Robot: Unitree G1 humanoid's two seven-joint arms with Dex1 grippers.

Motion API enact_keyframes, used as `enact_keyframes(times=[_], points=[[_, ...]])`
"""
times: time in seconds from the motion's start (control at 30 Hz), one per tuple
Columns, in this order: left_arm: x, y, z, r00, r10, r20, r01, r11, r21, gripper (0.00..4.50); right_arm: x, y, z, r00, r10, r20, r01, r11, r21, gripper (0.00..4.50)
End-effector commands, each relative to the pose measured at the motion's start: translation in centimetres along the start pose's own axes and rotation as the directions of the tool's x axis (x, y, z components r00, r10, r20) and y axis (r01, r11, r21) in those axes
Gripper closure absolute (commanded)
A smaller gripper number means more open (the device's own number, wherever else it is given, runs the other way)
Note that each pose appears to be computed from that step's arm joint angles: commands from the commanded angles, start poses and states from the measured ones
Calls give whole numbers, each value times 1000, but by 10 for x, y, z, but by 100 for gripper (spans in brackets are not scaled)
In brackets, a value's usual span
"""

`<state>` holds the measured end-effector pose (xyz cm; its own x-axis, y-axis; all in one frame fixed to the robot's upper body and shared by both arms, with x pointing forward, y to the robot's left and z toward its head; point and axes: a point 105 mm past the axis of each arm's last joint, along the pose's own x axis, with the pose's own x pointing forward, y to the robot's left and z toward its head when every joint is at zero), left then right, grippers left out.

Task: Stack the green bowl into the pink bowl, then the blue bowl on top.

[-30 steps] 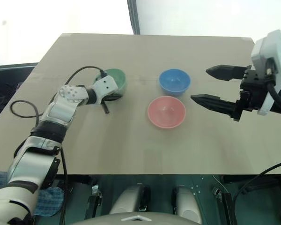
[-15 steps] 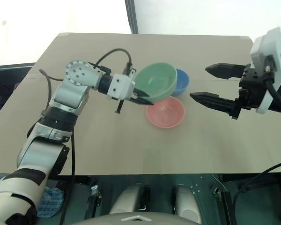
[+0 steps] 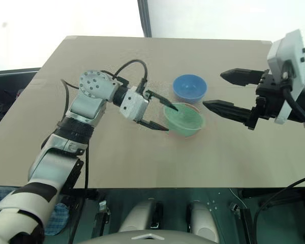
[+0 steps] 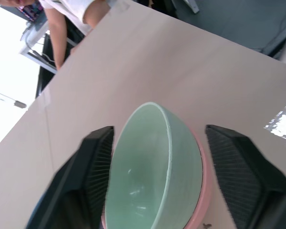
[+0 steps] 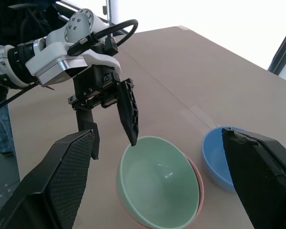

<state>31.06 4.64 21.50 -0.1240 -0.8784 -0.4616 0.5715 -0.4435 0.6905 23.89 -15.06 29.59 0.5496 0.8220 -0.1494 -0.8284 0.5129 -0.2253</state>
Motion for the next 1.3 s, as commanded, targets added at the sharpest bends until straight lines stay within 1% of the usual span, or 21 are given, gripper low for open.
enact_keyframes(times=[0.03,0.17,0.2,0.27,0.4,0.53,0.6,0.73,0.87,0.93,1.1,1.2,1.3], points=[[-12,9,14,996,63,65,-64,998,9,121,-3,1,10,1000,-8,26,9,999,-40,0],[-22,10,19,980,138,141,-117,981,-152,121,-2,1,9,1000,-5,20,5,999,-39,0],[-28,15,18,966,211,152,-176,960,-218,121,-1,1,8,1000,-4,18,5,999,-37,0],[-36,21,16,940,306,151,-252,921,-296,121,-1,1,7,1000,-4,14,4,999,-34,0],[-73,29,6,855,515,59,-436,776,-456,121,3,-9,1,999,-40,-9,39,999,-31,0],[-104,26,-3,770,635,-57,-568,643,-514,121,12,-28,-11,991,-108,-75,103,993,-61,0],[-118,20,-5,732,673,-101,-611,585,-534,121,20,-39,-17,986,-130,-104,121,989,-85,0],[-134,2,-7,694,696,-186,-664,518,-539,121,39,-59,-28,976,-143,-163,116,980,-164,0],[-147,-10,-6,639,726,-254,-722,452,-524,121,67,-75,-40,969,-125,-215,73,969,-235,0],[-150,-15,-5,618,735,-279,-743,431,-512,121,81,-81,-44,966,-112,-232,49,964,-260,0],[-159,-28,4,573,749,-333,-784,384,-488,121,127,-88,-61,957,-51,-287,-49,942,-331,0],[-164,-29,14,544,764,-346,-805,360,-472,121,150,-94,-74,941,-56,-335,-88,913,-398,0],[-169,-31,20,520,774,-361,-819,334,-466,121,164,-99,-82,934,-60,-354,-98,906,-412,0]])
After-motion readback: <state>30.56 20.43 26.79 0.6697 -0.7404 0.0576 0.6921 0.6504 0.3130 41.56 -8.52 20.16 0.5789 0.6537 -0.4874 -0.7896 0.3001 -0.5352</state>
